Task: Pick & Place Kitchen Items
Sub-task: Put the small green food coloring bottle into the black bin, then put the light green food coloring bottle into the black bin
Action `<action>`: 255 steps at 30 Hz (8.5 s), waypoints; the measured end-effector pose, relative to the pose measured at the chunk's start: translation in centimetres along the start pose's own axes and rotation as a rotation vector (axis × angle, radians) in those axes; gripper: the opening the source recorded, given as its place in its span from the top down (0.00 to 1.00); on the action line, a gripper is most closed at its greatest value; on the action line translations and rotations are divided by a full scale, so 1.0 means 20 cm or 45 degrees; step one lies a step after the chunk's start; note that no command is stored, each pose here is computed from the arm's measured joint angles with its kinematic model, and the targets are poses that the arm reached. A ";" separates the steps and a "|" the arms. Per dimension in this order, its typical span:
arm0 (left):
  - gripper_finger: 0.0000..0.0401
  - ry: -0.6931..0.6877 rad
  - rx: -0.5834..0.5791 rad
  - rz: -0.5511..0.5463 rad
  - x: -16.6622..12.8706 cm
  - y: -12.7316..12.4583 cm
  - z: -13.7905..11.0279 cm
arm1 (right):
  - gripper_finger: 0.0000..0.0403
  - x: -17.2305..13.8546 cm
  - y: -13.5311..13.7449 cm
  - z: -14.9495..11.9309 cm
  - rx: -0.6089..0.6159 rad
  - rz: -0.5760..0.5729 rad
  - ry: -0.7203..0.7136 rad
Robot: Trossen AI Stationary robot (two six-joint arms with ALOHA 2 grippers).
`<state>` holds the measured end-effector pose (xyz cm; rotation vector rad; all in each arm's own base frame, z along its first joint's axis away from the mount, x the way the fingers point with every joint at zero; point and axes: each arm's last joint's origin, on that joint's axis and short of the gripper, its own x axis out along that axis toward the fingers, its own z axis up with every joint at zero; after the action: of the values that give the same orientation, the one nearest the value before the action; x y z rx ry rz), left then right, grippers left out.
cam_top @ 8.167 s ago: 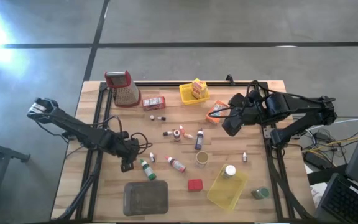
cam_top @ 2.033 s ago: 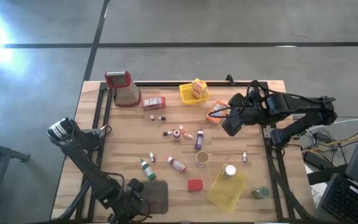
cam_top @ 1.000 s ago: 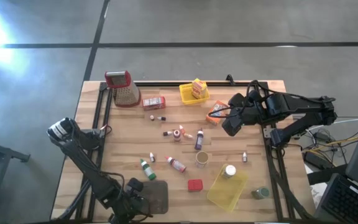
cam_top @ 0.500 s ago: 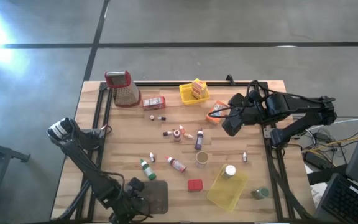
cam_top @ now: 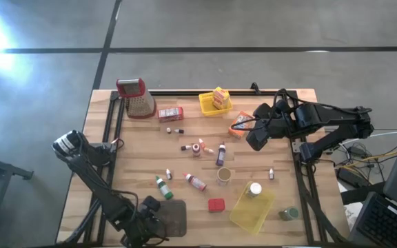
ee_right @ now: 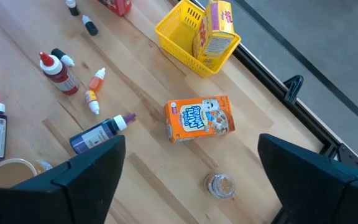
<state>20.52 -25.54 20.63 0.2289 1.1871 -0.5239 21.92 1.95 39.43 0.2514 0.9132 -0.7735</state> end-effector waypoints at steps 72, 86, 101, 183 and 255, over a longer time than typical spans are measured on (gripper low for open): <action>0.69 -0.127 -1.669 1.067 -0.98 1.68 -0.43 | 0.10 0.00 0.00 0.00 0.000 0.001 -0.001; 0.69 -0.030 -1.681 1.017 -0.79 1.70 -0.54 | 0.10 0.00 0.00 0.00 0.000 0.001 -0.001; 0.69 -0.194 -1.781 0.705 -0.79 1.68 -0.47 | 0.10 0.00 0.00 0.00 0.000 0.001 0.000; 0.83 -0.039 -1.825 0.657 -0.32 1.83 -0.61 | 0.10 0.00 0.01 0.01 0.016 0.018 -0.017; 0.84 -0.102 0.551 0.100 -0.48 0.29 0.34 | 0.10 0.00 0.02 0.02 0.036 0.041 -0.039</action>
<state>26.34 -20.89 31.37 0.6164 0.9723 -0.7110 22.36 2.03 39.62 0.2778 0.8675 -0.7595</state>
